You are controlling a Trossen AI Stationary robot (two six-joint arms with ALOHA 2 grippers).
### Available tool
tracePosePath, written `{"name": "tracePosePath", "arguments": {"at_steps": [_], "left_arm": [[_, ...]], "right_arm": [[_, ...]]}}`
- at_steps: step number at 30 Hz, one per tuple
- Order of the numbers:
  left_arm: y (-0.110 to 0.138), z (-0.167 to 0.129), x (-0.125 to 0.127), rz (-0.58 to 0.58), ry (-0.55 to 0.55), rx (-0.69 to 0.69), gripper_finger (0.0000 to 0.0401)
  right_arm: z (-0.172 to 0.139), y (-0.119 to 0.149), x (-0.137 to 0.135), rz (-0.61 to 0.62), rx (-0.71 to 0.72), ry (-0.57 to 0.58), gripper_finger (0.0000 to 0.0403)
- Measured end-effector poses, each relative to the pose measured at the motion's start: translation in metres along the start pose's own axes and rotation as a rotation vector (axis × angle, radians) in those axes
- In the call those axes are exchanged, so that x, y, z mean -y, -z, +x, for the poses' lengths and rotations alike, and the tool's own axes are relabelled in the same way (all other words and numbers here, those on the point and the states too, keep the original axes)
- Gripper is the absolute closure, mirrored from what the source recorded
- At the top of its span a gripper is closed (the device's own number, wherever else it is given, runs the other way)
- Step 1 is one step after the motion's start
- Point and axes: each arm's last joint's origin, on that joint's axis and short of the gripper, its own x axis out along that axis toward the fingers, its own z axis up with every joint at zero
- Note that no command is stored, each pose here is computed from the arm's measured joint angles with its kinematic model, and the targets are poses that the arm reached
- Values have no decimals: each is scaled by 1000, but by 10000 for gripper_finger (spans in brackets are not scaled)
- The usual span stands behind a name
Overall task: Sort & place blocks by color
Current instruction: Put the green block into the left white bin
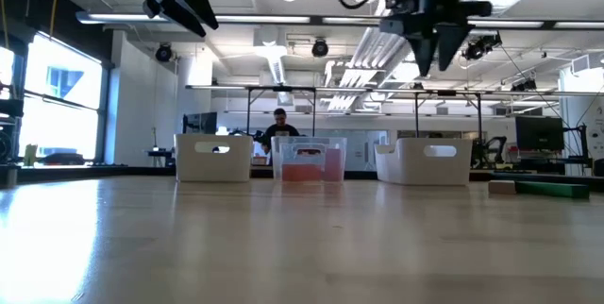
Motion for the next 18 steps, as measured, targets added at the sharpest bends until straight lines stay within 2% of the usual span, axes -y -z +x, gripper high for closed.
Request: {"name": "tracePosePath", "arguments": {"at_steps": [7,18], "left_arm": [[0,0,0,14,-1,2,166],[0,1,0,0,-1,-1,166]], "right_arm": [[6,30,14,74,-71,-25,218],[5,43,15,71,-156,-29,218]]}}
